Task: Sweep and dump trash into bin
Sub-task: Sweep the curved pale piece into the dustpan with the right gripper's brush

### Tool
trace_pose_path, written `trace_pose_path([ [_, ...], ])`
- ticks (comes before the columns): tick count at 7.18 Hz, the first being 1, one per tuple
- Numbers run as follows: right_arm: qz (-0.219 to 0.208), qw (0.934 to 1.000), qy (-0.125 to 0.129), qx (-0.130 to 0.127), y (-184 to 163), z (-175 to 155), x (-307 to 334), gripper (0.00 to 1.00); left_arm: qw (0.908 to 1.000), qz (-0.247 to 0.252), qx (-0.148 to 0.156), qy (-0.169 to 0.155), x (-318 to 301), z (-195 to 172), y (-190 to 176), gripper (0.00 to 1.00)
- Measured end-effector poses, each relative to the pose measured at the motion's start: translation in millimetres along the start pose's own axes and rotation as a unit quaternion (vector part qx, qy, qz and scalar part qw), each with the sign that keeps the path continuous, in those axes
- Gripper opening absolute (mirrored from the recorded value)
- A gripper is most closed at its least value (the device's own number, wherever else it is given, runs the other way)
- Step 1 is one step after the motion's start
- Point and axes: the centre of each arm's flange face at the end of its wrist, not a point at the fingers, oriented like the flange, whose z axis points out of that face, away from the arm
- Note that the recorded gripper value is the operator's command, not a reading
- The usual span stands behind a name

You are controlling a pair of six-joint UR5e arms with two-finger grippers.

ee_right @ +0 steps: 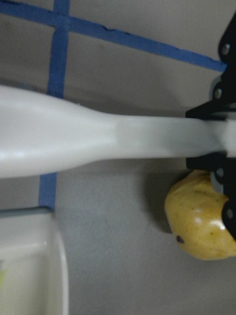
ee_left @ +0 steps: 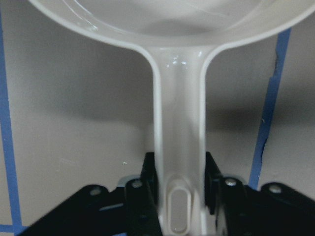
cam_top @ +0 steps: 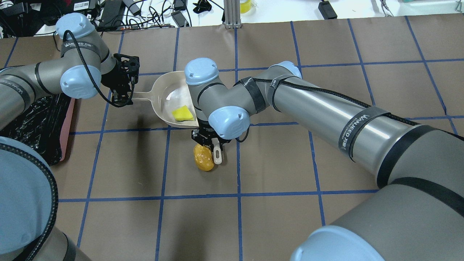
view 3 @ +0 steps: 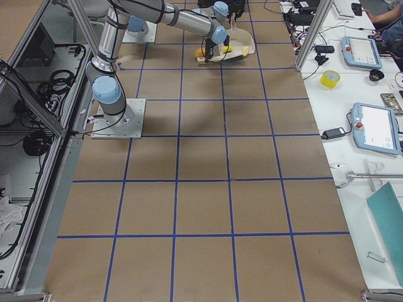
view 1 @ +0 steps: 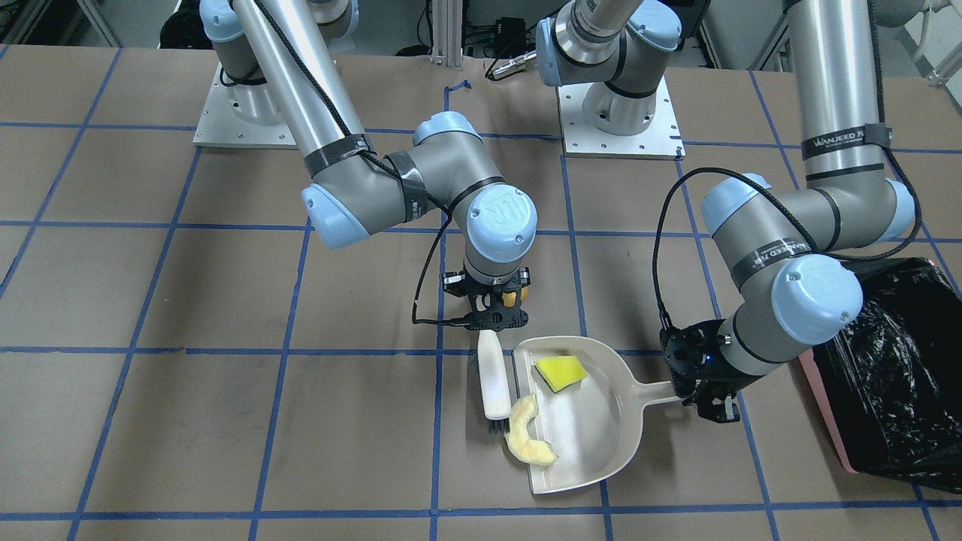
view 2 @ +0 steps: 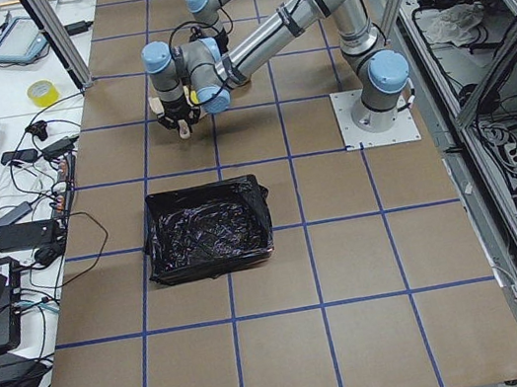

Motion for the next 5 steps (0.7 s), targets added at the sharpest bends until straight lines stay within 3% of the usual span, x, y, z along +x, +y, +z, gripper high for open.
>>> trace_pose_path([
  [5,0.024,0.9972,-0.069,0.019,-19.1,-40.1,-45.0,0.01,1.0,0.005,-0.001,-0.005,-1.1,-3.3,6.0,0.01],
])
